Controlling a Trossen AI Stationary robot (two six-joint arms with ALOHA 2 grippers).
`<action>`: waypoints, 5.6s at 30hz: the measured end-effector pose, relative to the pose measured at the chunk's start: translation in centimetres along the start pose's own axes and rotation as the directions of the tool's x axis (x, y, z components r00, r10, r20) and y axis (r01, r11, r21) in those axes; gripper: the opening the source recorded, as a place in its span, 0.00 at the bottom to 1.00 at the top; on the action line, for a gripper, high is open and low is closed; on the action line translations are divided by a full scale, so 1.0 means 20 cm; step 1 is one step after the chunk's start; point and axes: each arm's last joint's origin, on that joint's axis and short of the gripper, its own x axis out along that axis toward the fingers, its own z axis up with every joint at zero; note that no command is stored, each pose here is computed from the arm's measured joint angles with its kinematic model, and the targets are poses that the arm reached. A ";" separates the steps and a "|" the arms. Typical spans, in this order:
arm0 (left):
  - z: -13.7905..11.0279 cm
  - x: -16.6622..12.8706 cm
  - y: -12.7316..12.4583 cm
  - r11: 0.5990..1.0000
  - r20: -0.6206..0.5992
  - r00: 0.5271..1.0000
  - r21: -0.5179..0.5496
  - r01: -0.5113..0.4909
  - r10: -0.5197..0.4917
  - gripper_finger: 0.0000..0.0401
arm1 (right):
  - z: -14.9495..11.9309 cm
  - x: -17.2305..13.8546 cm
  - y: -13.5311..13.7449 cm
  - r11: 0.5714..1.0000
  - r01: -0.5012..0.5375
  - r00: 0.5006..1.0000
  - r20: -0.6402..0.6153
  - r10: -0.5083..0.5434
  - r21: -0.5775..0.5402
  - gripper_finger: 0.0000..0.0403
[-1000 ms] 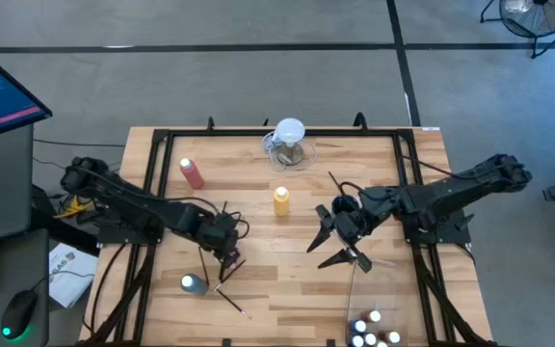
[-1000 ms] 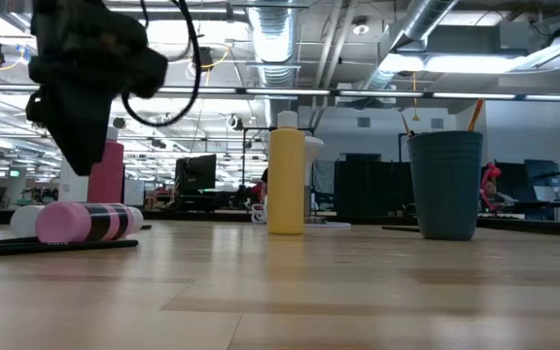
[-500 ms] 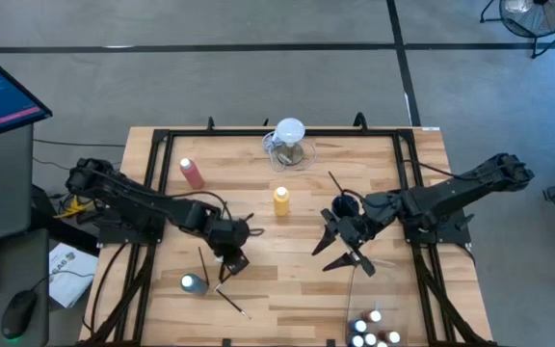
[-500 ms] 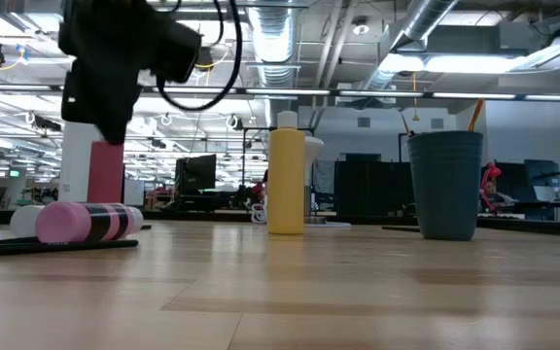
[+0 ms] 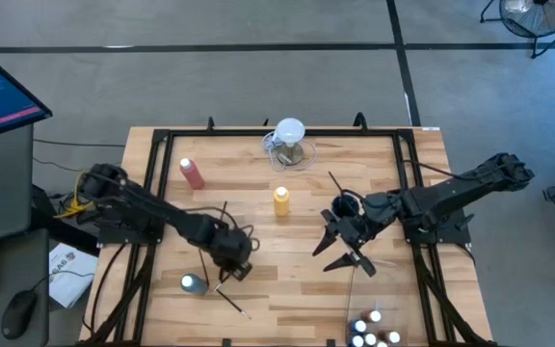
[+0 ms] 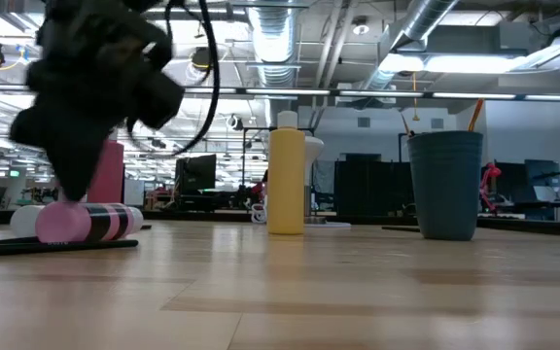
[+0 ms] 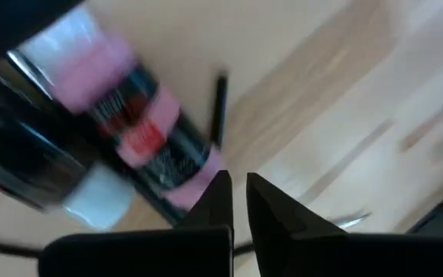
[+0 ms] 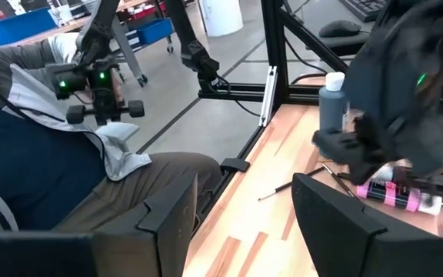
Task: Pick & Place Paint Supplies
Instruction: Put the small pink paint bottle into the transparent bin
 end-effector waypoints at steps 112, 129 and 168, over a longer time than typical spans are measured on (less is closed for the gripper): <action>-0.32 -0.31 -0.27 0.823 0.368 0.830 0.540 0.175 -0.419 0.22 | 0.01 0.35 -0.01 0.987 0.008 0.989 0.144 0.016 -0.160 0.51; -0.30 -0.31 -0.27 0.815 0.376 0.822 0.553 0.173 -0.429 0.22 | -0.07 0.39 -0.34 0.959 0.200 0.978 0.017 -0.207 0.201 0.51; -0.15 -0.33 -0.26 0.806 0.391 0.810 0.570 0.159 -0.437 0.22 | -0.05 0.49 -0.30 0.963 0.171 0.985 -0.020 -0.170 0.210 0.90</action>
